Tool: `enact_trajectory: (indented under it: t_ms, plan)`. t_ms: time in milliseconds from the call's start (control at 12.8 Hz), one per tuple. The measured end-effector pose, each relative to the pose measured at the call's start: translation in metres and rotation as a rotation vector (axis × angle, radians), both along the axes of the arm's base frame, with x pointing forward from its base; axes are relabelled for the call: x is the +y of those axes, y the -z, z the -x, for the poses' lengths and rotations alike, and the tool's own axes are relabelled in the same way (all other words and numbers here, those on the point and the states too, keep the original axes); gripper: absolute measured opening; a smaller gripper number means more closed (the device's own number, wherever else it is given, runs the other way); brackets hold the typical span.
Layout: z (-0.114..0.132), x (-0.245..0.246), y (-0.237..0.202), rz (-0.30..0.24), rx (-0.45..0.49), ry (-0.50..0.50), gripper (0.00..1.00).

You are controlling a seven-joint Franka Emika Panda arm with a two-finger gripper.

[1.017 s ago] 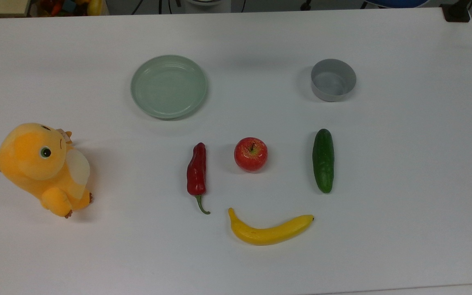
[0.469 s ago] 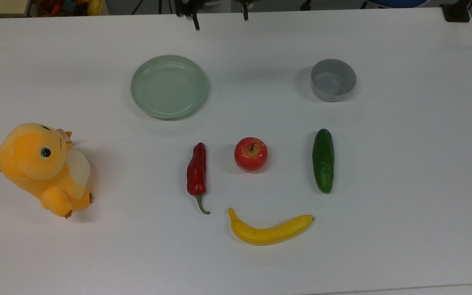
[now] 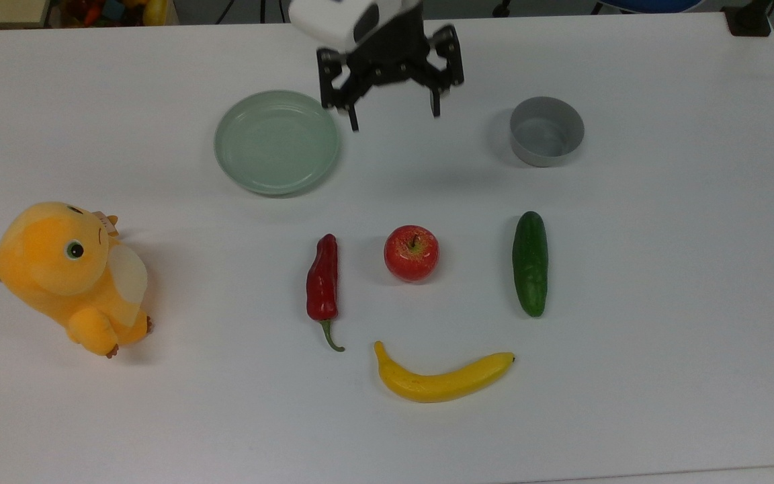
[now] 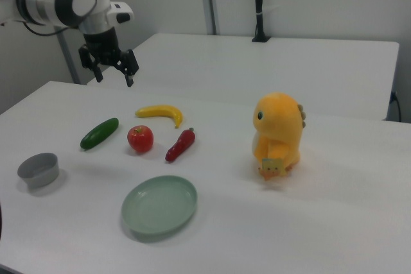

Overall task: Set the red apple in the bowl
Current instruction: 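Move the open gripper down over the red apple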

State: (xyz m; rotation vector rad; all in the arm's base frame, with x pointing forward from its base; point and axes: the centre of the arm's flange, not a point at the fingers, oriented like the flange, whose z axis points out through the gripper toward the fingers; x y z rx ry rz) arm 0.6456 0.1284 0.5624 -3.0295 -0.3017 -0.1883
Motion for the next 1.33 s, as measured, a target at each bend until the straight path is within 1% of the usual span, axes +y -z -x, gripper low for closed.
enact_trajectory:
  t_ms: [235, 469, 861, 1173, 1330]
  plan:
    - [-0.033, 0.014, 0.06, -0.001, -0.024, 0.023, 1.0]
    - [-0.047, 0.019, 0.096, 0.003, -0.033, 0.025, 1.0]
    - [-0.057, 0.029, 0.154, 0.019, -0.062, 0.015, 1.0]
    - [-0.059, 0.035, 0.177, 0.023, -0.058, 0.008, 1.0]
    - [-0.057, 0.037, 0.189, 0.051, -0.052, -0.011, 1.0]
